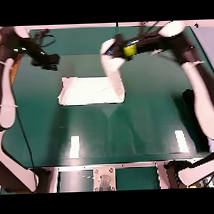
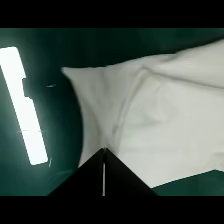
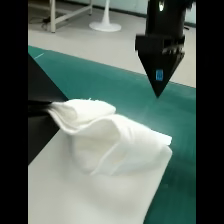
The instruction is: Fold the shirts.
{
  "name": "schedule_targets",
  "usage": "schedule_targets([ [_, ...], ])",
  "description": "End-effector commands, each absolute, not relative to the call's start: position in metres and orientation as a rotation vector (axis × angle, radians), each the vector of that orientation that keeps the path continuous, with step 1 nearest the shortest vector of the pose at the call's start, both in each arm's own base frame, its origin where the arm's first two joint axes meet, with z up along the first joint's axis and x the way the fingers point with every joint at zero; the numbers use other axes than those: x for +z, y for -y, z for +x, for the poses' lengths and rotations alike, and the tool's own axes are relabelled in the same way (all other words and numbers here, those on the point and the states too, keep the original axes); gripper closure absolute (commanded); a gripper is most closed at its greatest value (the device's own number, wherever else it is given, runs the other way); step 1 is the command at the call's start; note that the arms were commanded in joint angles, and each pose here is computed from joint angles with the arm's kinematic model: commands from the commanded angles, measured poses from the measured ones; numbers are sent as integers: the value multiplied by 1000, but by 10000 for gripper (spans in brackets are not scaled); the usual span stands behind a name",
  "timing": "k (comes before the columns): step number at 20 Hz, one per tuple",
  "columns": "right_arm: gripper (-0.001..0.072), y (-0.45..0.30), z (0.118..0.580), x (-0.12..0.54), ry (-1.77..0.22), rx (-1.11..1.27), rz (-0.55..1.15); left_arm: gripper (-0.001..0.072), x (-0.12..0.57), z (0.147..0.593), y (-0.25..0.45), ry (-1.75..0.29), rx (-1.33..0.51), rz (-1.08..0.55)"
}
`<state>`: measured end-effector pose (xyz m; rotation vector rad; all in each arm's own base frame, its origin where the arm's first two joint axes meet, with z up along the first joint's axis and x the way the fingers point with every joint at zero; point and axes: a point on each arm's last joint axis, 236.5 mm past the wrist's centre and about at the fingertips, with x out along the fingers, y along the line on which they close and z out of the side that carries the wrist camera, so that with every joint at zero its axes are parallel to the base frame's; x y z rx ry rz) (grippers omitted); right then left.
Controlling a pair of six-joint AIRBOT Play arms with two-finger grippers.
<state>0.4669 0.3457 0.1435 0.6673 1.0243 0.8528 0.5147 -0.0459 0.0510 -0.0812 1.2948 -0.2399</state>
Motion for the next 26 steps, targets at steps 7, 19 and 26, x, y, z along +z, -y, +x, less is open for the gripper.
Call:
schedule_targets([
  [7,145,-554,437,-17,-923,732,827,684,63,506,-68,-1271,-59,-134],
  [19,553,-252,506,24,-1191,632,666,684,64,507,-65,-1267,-79,-131],
  [26,129,-200,472,-73,-1410,472,765,684,65,511,-66,-1247,-74,-130],
])
